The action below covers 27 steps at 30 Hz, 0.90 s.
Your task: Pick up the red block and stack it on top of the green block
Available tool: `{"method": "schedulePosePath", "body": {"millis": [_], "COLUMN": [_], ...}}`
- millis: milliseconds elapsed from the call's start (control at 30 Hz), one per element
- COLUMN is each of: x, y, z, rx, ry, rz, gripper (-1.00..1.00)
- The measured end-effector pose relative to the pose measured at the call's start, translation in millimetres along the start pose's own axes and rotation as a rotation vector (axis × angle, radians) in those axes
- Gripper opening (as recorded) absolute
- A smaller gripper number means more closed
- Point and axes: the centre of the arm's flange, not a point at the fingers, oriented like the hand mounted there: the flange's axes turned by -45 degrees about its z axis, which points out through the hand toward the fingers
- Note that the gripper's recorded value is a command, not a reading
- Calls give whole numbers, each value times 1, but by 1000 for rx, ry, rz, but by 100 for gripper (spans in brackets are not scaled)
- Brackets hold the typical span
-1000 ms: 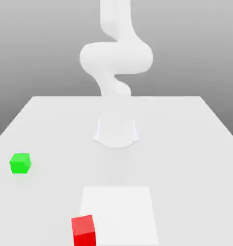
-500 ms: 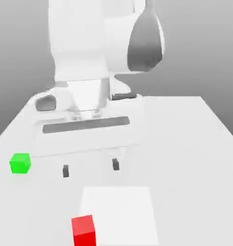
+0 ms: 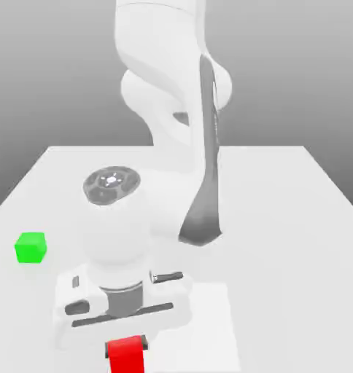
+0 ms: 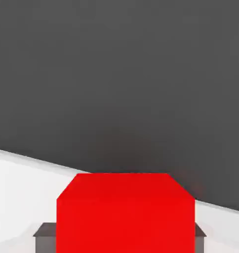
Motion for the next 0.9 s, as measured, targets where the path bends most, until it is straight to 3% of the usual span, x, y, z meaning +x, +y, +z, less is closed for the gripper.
{"method": "schedulePosePath", "body": {"millis": [233, 500, 700, 900], "x": [-5, -180, -314, -342], "y": [7, 151, 175, 173], "z": [-55, -91, -96, -93], "rx": [-2, -31, -9, -4], "ry": [0, -14, -7, 15], "rz": [10, 309, 485, 520], "gripper": [-100, -100, -100, -100]}}
